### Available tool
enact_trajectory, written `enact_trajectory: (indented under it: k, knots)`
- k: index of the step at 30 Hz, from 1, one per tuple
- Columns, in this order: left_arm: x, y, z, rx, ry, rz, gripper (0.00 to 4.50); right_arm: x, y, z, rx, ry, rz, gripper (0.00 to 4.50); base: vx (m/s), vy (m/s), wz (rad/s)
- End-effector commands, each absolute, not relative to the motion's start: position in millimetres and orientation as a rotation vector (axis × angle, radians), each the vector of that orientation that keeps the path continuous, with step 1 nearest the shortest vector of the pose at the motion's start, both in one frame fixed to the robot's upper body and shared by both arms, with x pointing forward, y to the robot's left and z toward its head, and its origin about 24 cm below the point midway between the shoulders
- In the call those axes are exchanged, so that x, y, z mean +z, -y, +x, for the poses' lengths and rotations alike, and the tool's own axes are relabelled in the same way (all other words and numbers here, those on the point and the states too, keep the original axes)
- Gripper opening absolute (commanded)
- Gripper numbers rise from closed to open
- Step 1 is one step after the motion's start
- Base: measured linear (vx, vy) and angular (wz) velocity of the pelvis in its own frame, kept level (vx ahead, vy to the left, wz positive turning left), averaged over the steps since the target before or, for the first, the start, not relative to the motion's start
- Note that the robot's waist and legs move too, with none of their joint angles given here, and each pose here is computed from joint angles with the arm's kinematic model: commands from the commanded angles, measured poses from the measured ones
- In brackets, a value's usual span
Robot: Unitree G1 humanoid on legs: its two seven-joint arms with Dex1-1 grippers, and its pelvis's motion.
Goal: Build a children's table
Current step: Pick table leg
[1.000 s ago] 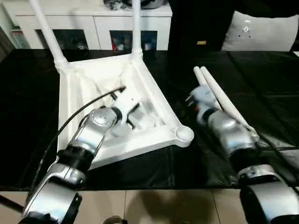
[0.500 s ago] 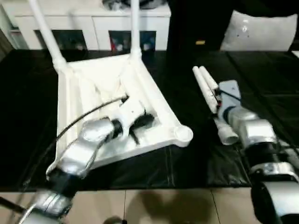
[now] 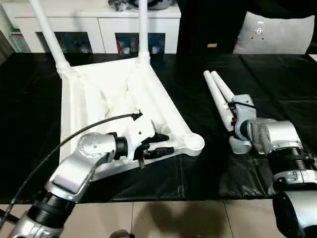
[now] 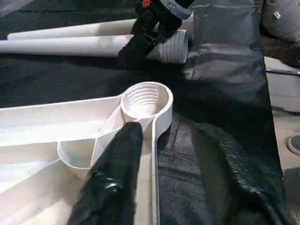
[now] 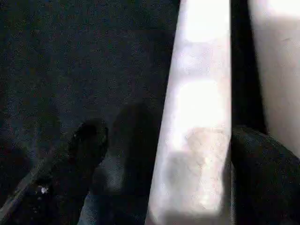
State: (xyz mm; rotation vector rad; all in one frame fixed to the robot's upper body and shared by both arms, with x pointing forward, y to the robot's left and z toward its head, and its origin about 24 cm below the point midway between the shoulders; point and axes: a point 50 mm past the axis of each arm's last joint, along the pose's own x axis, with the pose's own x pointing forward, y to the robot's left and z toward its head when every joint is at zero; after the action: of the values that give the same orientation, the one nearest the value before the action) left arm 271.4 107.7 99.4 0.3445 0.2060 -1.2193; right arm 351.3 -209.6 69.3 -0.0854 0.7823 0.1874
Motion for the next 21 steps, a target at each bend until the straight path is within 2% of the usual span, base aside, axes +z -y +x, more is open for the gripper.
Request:
enact_trajectory:
  k: [1,6,7,9,14,16,18,21]
  knots:
    - [102,-105,269,-1.246,-0.203,0.350,2.38,68,207.2,348.4,0.215,-0.807,-0.065,4.32,0.000,0.000,0.00]
    - [103,-104,266,-1.252,-0.205,0.352,2.74,61,202.6,342.3,0.282,-0.875,-0.030,4.00,0.000,0.000,0.00]
    - [102,-103,265,-1.255,-0.208,0.353,2.93,59,201.9,340.9,0.296,-0.891,-0.026,3.73,0.000,0.000,0.00]
    - [102,-103,264,-1.258,-0.212,0.353,3.01,58,201.3,339.7,0.310,-0.907,-0.022,3.67,0.000,0.000,0.00]
    - [102,-103,264,-1.262,-0.218,0.354,3.54,56,200.5,339.0,0.325,-0.924,-0.009,3.20,0.000,0.000,0.00]
    - [102,-103,264,-1.260,-0.221,0.357,3.62,56,200.0,339.5,0.328,-0.923,-0.007,3.16,0.000,0.000,0.00]
    - [102,-103,264,-1.260,-0.222,0.357,3.79,56,199.8,339.5,0.329,-0.923,-0.007,2.84,0.000,0.000,0.00]
    - [102,-102,264,-1.257,-0.224,0.356,4.02,55,199.3,339.5,0.330,-0.925,-0.004,2.66,0.000,0.000,0.00]
